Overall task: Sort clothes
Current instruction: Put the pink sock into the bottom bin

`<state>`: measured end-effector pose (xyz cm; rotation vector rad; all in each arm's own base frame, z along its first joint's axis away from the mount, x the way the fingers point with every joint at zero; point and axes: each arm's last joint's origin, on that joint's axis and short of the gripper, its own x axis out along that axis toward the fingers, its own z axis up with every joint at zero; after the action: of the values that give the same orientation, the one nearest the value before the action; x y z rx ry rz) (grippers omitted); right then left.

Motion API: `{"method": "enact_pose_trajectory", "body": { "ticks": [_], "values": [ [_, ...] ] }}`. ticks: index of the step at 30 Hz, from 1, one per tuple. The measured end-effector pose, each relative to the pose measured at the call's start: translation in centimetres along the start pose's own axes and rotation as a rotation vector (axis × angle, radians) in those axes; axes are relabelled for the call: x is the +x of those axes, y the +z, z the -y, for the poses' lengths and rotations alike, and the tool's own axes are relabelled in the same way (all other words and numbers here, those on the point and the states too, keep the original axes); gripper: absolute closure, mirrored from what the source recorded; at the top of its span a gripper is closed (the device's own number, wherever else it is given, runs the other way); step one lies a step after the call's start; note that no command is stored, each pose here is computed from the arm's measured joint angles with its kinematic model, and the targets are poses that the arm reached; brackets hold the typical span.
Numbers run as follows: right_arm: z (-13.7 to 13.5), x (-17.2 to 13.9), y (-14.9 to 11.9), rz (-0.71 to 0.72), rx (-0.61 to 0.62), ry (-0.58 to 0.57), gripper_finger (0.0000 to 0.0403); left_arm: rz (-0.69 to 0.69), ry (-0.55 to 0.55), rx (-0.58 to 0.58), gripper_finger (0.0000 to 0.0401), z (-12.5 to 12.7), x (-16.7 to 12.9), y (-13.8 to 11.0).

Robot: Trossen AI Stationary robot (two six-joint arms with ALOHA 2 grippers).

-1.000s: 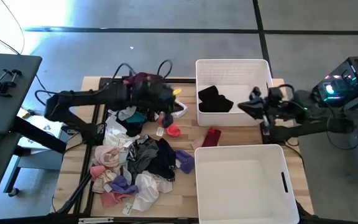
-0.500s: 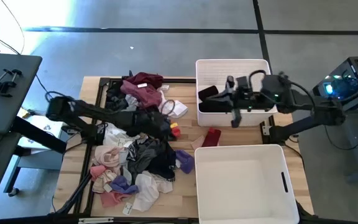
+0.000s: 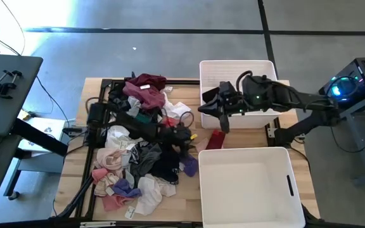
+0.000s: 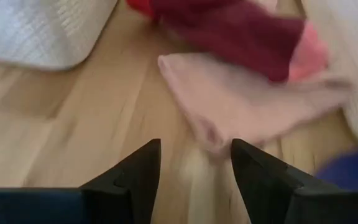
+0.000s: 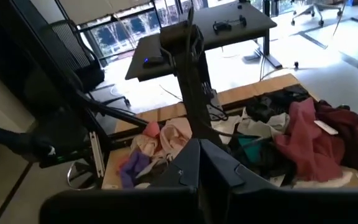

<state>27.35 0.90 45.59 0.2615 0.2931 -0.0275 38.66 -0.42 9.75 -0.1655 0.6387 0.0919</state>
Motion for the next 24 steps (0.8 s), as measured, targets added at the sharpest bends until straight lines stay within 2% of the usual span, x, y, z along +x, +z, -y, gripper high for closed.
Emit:
{"method": "enact_pose_trajectory", "body": {
  "ticks": [5,9,12,15,17,21,24],
  "values": [
    [0.0,-0.2,-0.1,-0.011,0.048,-0.003,0.0402,-0.004,-0.013,-0.016,0.0220,0.3,2.1,0.4],
    [0.1,-0.6,-0.3,-0.044,0.090,-0.006,0.0402,0.010,-0.019,-0.014,0.0244,0.4,3.3,0.9],
    [0.0,-0.7,-0.8,-0.085,0.094,-0.009,0.0402,0.007,-0.048,-0.015,0.0285,0.4,3.9,0.8],
    [-0.2,-0.7,-1.1,-0.114,0.087,-0.008,0.0402,-0.029,-0.061,-0.018,0.0353,0.4,3.9,0.7],
    [-0.4,-0.8,-1.3,-0.130,0.083,-0.004,0.0402,-0.079,-0.060,-0.019,0.0387,0.4,3.3,0.9],
    [-0.6,-0.9,-1.9,-0.185,0.076,-0.010,0.0402,-0.179,-0.052,0.013,0.0393,0.7,0.6,2.0],
    [-0.4,-1.0,-2.4,-0.235,0.074,-0.025,0.0402,-0.172,-0.041,0.066,0.0398,1.0,-2.5,4.3]
  ]
}}
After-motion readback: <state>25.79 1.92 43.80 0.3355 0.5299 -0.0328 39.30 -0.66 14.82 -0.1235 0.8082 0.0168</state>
